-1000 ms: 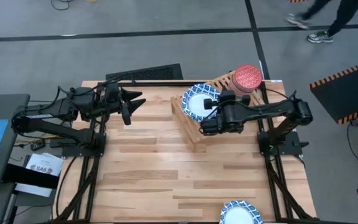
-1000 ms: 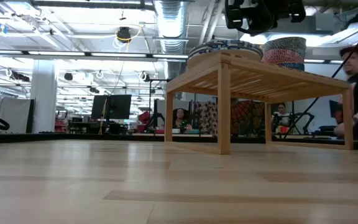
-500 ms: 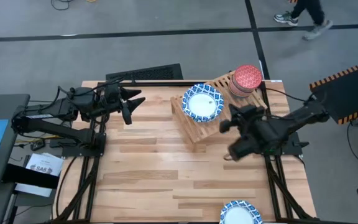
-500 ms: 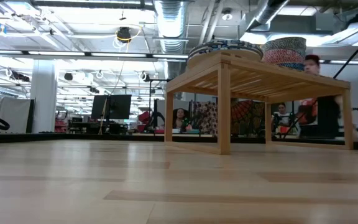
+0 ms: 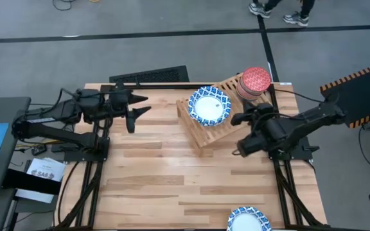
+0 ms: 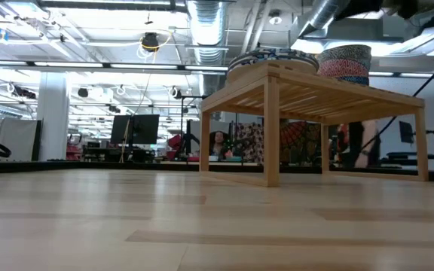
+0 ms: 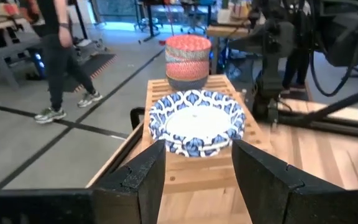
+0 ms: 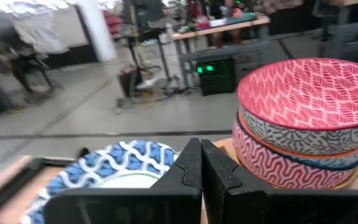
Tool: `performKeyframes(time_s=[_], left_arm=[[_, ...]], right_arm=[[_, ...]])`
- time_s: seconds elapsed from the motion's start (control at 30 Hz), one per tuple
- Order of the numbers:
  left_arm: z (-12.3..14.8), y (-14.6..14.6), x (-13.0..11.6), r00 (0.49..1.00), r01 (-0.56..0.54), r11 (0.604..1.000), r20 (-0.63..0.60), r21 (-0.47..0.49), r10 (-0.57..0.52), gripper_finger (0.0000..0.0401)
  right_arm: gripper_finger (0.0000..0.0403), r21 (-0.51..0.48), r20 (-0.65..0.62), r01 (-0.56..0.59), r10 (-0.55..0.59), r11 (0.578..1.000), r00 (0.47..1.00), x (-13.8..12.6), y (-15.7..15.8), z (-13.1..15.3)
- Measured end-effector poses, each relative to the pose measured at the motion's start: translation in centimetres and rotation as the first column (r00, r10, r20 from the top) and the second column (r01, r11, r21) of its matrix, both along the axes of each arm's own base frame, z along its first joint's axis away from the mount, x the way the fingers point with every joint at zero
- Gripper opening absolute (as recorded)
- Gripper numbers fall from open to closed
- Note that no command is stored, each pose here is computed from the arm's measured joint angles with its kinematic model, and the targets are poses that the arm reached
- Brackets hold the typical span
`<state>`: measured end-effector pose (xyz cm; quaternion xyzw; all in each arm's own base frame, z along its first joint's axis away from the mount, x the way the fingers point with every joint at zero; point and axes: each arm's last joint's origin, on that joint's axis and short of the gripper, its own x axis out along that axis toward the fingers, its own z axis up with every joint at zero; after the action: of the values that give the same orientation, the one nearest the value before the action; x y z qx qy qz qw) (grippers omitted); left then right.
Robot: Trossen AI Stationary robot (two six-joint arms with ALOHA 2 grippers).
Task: Place and stack bowls onto a shelf
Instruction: Adjust the colored pattern bowls on the shelf
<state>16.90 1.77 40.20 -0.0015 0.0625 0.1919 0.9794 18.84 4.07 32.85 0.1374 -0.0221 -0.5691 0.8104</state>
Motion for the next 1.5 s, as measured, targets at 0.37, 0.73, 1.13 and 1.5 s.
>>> performKeyframes(time_s=[0.37,0.73,1.13,1.5], left_arm=[[-2.5,2.6,2.4,0.967,0.231,0.972,0.123,-0.044,-0.224,0.0171],[-5.2,6.9,7.7,0.858,0.461,0.884,0.291,-0.073,-0.423,0.0171],[-8.1,7.9,10.6,0.848,0.509,0.843,0.269,-0.174,-0.457,0.0171],[-7.8,8.5,10.2,0.863,0.476,0.866,0.27,-0.153,-0.427,0.0171]], right_arm=[[0.0017,-0.033,-0.144,0.043,-0.048,0.999,0.988,3.0,-0.4,-1.8],[0.0017,0.085,-0.235,-0.031,0.05,0.996,0.971,0.6,-0.6,0.9],[0.0017,0.018,-0.363,0.123,-0.108,0.992,0.926,2.5,-3.2,-0.7],[0.0017,0.004,-0.412,0.179,-0.162,0.984,0.897,2.8,-4.6,-1.1]])
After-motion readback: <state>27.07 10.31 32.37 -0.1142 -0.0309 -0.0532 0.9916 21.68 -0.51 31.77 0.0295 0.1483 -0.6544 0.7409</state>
